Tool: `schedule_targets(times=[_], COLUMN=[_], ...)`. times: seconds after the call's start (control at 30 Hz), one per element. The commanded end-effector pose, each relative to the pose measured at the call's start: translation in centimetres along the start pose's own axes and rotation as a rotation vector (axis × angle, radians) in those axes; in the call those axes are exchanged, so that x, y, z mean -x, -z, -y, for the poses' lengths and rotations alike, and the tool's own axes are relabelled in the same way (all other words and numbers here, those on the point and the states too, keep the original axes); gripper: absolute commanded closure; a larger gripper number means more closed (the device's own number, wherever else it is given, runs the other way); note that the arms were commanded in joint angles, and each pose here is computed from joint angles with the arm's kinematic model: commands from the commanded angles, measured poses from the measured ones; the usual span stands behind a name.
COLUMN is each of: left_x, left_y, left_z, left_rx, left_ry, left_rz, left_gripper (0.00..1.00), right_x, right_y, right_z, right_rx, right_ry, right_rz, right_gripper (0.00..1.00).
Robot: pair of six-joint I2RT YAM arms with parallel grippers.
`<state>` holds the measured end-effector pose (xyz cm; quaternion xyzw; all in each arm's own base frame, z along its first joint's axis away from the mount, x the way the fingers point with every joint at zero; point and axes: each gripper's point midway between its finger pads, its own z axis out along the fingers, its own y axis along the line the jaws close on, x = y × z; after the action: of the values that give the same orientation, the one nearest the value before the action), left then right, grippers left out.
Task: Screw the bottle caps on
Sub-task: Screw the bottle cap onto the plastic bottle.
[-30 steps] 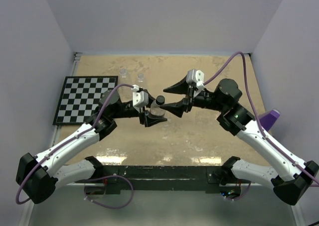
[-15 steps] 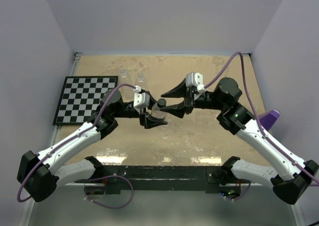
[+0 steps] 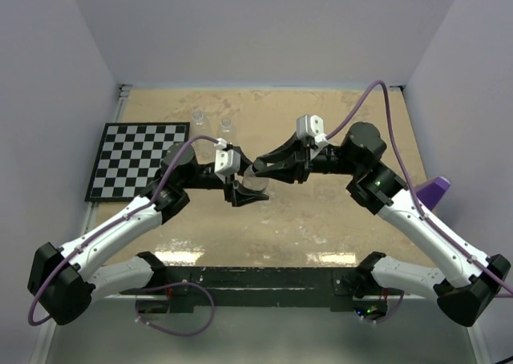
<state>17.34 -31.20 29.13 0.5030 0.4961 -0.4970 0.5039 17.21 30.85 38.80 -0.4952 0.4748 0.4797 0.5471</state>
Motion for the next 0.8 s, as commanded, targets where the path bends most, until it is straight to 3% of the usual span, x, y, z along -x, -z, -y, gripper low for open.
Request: schedule_targets(times=[0.0, 0.27, 0.47, 0.6, 0.77], left_x=[3.0, 3.3, 4.0, 3.8, 3.8], left_y=[0.2, -0.9, -0.5, -0.9, -1.0], left_z=[-1.3, -4.4, -6.8, -8.0, -8.4], left_rx=[0.090, 0.456, 0.713, 0.878, 0.967], left_ry=[-0.069, -0.105, 0.002, 0.015, 0.005], left_rz=[0.042, -0.071, -0.017, -0.046, -0.053], left_gripper=[1.00, 1.00, 1.00, 1.00, 1.00], right_x=[2.1, 1.0, -1.1, -3.4, -4.1], right_y=[0.2, 1.0, 2.2, 3.2, 4.0], right_z=[1.3, 4.7, 7.9, 9.7, 10.3], right_rx=[-0.075, -0.294, -0.522, -0.692, -0.807], right_ry=[0.052, -0.015, -0.117, -0.200, -0.260], right_rz=[0.033, -0.004, -0.034, -0.096, -0.075], right_gripper=[1.00, 1.00, 1.00, 1.00, 1.00])
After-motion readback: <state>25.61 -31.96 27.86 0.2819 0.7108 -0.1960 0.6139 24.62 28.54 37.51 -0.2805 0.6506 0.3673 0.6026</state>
